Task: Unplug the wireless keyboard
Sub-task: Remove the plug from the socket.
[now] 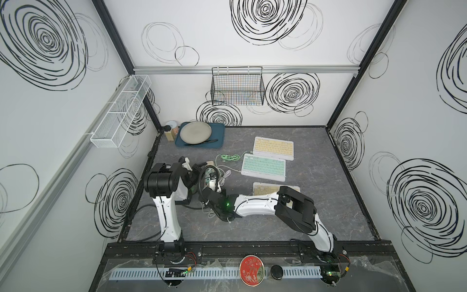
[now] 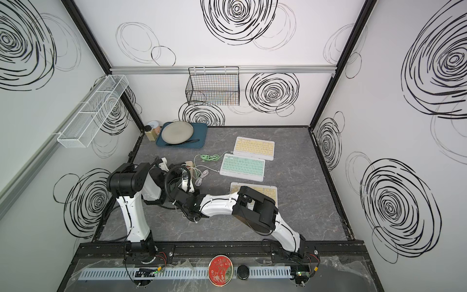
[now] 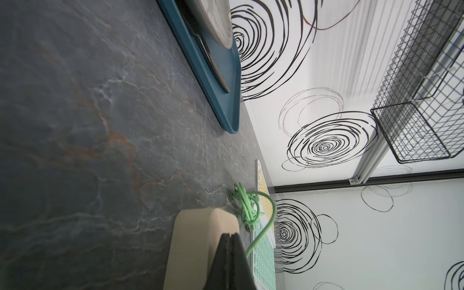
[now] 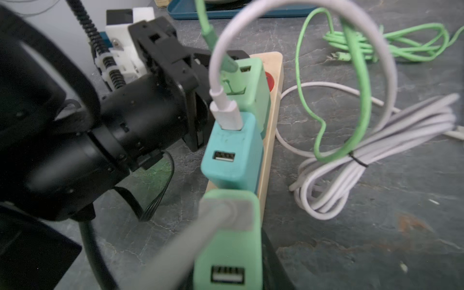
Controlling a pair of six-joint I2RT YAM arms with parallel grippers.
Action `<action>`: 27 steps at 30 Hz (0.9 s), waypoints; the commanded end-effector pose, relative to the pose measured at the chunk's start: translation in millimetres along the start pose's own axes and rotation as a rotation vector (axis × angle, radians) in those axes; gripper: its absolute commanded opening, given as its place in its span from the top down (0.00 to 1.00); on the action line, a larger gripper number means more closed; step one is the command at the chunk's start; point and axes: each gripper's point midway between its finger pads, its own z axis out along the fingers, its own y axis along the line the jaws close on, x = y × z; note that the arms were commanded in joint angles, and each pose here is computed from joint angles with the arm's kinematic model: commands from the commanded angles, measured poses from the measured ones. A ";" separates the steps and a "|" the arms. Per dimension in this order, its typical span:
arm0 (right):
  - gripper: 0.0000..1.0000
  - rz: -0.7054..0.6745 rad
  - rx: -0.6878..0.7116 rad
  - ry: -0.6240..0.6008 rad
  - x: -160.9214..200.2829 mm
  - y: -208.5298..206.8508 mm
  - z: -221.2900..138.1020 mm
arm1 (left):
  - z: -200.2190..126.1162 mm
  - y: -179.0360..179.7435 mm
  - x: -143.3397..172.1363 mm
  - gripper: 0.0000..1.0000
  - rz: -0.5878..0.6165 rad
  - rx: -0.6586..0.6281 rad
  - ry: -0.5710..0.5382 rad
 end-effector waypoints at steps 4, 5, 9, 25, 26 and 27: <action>1.00 0.109 -0.128 0.009 -13.9 25.0 -9.8 | -8.6 -6.6 14.8 0.73 -0.055 -0.017 0.075; 1.00 0.105 -0.117 0.005 -13.2 24.2 -10.1 | -12.4 -10.1 10.9 0.66 -0.042 -0.030 0.055; 1.00 0.079 -0.076 -0.011 -10.6 18.0 -7.8 | -30.0 -13.4 -6.0 0.51 0.045 -0.185 -0.024; 1.00 0.069 0.015 -0.098 -32.5 -17.4 -11.8 | -123.7 -12.6 7.7 0.50 0.215 -0.444 -0.083; 1.00 0.062 0.019 -0.105 -34.4 -18.2 -13.4 | -124.7 -10.6 17.8 0.50 0.216 -0.435 -0.054; 1.00 0.061 0.023 -0.112 -36.7 -19.0 -14.7 | -125.8 -8.7 26.9 0.50 0.220 -0.427 -0.029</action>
